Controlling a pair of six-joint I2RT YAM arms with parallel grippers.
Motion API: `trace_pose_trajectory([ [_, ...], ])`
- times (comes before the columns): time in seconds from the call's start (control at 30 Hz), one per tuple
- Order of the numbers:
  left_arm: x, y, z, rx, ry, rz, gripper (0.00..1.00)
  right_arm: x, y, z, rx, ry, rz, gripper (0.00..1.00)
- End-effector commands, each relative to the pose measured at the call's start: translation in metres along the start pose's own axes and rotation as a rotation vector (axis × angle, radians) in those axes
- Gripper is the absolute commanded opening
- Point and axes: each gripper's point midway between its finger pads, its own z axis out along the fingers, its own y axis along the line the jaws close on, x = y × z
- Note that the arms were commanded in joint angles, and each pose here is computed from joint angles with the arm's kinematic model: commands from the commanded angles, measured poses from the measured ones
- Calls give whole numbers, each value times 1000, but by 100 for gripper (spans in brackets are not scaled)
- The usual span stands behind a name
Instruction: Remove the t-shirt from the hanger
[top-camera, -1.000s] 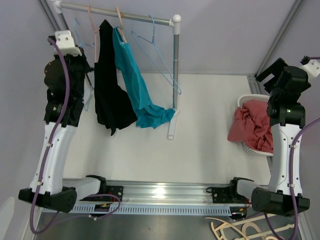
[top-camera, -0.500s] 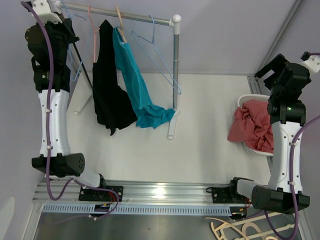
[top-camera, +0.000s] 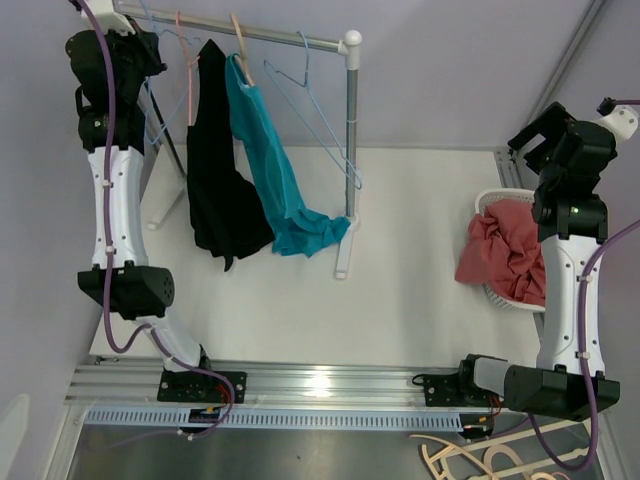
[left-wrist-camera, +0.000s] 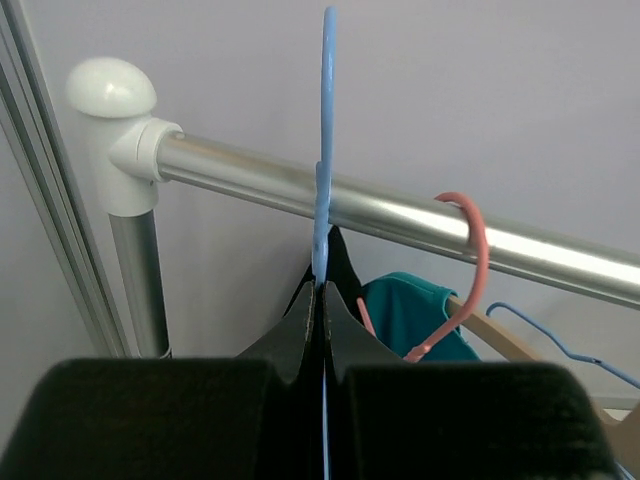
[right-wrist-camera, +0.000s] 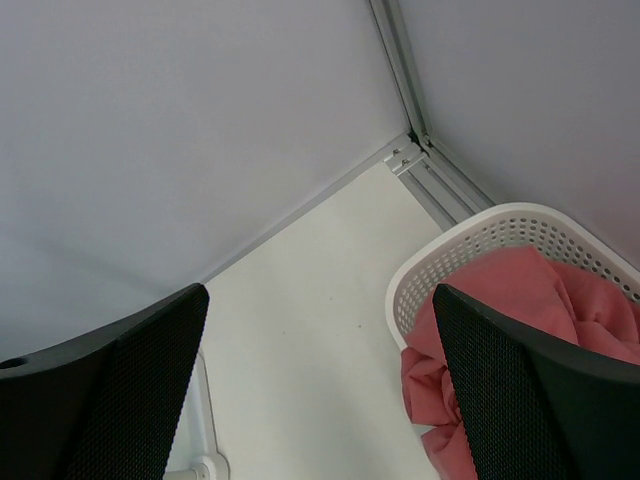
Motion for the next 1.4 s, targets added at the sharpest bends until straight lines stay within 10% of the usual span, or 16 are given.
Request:
trace_pose_trajectory([
  [0.0, -21, 3, 1, -11, -55, -11, 1, -4, 10, 5, -37, -21, -3, 99],
  [0.27, 6, 22, 17, -74, 1, -37, 1, 4, 12, 10, -37, -12, -12, 99],
  [0.5, -5, 32, 6, -143, -15, -28, 34, 12, 19, 13, -53, 0, -10, 99],
  [0.73, -53, 34, -29, -240, -106, -24, 44, 14, 22, 11, -58, 9, -8, 99],
  [0.9, -87, 6, -60, -246, -176, -2, 64, 20, 23, 10, -67, 24, -12, 99],
  [1.37, -63, -99, -67, -88, -88, -63, 64, 22, 29, -2, -97, 43, -19, 99],
])
